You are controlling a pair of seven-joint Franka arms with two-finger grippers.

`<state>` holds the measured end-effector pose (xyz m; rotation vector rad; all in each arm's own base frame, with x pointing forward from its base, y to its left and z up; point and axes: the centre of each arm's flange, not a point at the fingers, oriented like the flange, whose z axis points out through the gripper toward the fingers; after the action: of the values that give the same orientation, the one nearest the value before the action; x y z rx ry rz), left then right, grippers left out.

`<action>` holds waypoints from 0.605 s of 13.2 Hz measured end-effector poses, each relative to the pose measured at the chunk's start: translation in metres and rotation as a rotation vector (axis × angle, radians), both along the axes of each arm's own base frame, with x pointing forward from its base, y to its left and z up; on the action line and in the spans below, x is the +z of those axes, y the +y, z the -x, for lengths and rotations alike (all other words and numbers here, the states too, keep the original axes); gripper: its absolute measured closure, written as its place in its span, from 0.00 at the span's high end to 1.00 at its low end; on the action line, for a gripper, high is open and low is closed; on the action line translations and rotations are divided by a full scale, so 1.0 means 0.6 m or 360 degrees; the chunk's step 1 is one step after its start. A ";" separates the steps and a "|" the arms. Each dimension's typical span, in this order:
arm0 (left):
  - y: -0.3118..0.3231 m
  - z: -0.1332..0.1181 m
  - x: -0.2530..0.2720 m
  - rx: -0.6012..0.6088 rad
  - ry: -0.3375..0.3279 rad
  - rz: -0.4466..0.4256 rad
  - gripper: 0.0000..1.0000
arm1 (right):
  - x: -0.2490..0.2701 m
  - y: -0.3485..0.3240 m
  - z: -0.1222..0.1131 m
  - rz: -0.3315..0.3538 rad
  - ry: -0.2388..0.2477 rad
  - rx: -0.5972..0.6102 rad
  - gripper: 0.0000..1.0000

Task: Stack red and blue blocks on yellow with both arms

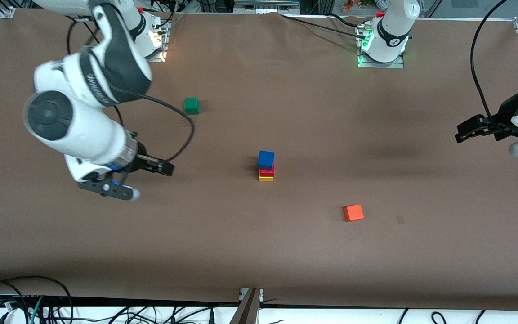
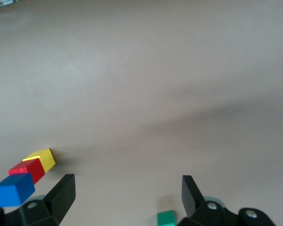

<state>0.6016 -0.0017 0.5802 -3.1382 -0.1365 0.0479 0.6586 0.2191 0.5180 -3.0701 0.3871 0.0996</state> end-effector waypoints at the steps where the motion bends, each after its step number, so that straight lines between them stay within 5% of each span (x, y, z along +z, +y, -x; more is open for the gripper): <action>1: 0.000 -0.001 0.000 0.0000 0.0000 0.0000 1.00 | 0.031 -0.036 0.018 -0.0013 -0.0008 0.0001 1.00; 8: -0.001 -0.002 0.000 -0.0002 -0.0001 0.0000 1.00 | 0.106 -0.261 0.165 -0.0104 0.0027 -0.0004 1.00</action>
<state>0.6028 -0.0025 0.5799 -3.1385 -0.1343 0.0467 0.5594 0.0627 0.5815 -3.0065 0.3808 0.1350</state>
